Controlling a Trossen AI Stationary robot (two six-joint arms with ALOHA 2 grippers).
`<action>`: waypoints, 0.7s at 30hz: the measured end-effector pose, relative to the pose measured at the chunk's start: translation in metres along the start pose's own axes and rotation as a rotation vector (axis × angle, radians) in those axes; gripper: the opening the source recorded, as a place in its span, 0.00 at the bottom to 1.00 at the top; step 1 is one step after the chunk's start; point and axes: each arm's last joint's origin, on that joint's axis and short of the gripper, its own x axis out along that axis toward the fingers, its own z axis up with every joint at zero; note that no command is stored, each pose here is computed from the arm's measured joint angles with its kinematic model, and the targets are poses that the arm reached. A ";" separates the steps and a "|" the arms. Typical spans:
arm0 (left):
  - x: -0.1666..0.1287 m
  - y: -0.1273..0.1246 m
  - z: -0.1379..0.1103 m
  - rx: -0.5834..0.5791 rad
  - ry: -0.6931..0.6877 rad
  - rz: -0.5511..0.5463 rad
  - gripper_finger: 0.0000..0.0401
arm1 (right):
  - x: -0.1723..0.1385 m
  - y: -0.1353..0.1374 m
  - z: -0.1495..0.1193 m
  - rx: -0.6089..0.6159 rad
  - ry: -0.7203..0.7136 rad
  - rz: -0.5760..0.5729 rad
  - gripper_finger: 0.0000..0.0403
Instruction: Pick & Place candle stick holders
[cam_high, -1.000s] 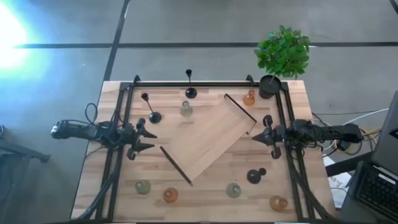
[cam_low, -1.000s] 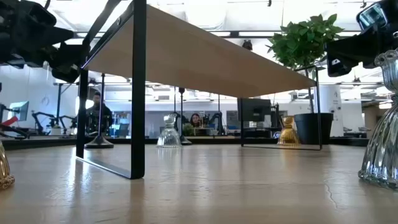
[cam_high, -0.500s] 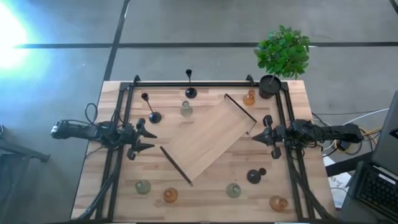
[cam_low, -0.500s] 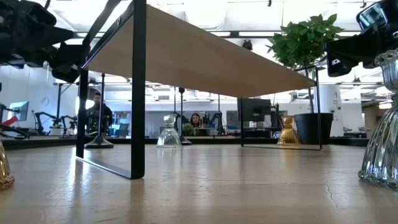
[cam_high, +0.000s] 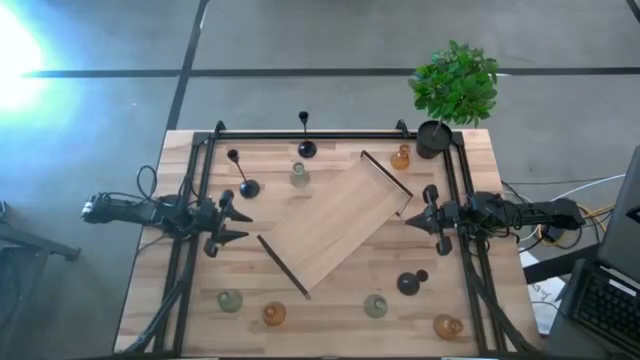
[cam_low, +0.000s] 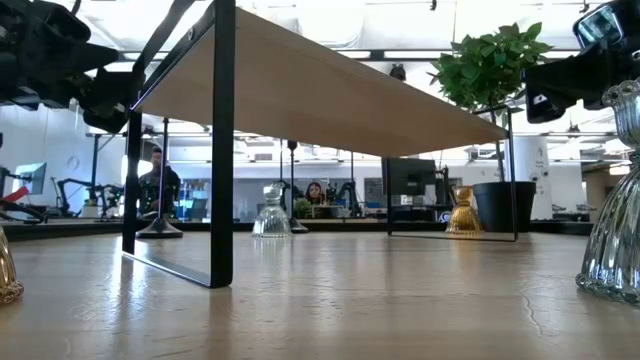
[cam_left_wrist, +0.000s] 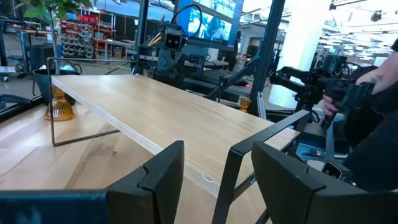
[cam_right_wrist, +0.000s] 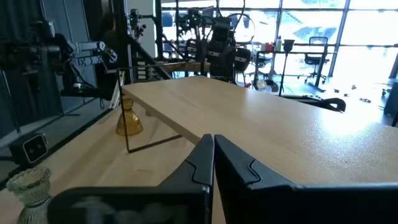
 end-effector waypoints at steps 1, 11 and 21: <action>0.000 0.000 0.000 0.000 0.000 0.000 0.48 | 0.000 0.000 0.002 -0.006 -0.020 0.000 0.02; 0.000 0.000 0.000 0.000 0.000 0.000 0.48 | -0.030 0.003 0.071 0.029 -0.824 0.050 0.02; 0.000 0.000 0.000 0.000 0.000 0.000 0.48 | -0.064 0.002 0.135 -0.016 -1.124 -0.136 0.02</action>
